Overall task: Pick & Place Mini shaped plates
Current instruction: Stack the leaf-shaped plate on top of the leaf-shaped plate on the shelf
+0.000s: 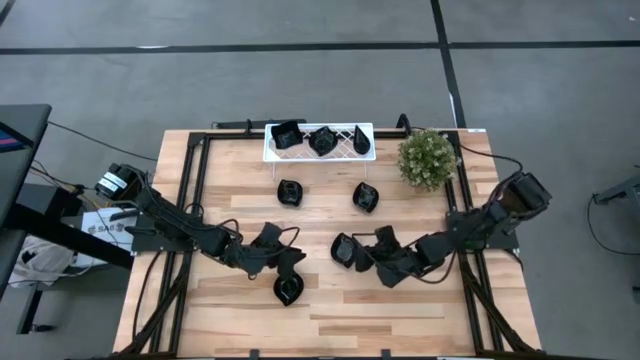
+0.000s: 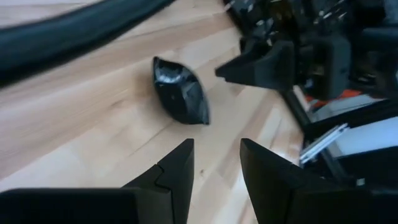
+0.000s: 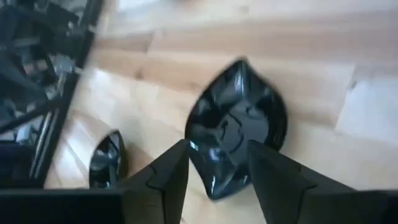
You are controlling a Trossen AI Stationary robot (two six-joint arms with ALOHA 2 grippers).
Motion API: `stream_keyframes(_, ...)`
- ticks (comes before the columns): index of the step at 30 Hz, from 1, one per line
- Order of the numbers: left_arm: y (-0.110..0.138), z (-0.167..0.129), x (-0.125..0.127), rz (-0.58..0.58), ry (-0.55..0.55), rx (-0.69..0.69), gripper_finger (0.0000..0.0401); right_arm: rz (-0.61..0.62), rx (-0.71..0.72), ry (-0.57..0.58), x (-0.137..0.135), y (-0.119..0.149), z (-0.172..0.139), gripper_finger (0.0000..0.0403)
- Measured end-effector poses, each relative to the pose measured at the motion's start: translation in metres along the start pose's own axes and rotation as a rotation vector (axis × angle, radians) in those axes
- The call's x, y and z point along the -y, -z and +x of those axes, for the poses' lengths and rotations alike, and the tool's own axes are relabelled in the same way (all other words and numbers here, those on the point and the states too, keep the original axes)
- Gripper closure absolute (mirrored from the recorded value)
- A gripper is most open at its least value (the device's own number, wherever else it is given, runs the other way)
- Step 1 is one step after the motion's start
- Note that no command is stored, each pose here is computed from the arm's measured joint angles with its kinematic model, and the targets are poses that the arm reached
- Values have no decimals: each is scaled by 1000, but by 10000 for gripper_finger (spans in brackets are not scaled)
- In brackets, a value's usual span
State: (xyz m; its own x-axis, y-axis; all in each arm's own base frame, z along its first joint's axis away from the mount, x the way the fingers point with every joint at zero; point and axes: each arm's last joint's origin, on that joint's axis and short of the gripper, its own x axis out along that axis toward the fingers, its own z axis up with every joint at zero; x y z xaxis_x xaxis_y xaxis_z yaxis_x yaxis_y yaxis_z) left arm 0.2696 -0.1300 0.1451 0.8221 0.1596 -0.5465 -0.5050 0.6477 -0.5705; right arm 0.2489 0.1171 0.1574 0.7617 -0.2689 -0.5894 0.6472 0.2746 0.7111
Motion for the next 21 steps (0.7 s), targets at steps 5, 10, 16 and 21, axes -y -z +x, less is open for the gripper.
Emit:
stream_keyframes(5,-11,5,2,-56,46,13,270,-89,39,-2,-3,-12,-14,253)
stream_keyframes(10,-30,17,-1,-121,116,-60,270,-173,75,-44,-10,-22,-30,267)
stream_keyframes(16,-52,28,-12,-136,137,-108,270,-323,60,-156,-24,-33,-51,275)
stream_keyframes(21,-59,33,-11,-145,142,-108,270,-417,64,-265,-33,-39,-72,274)
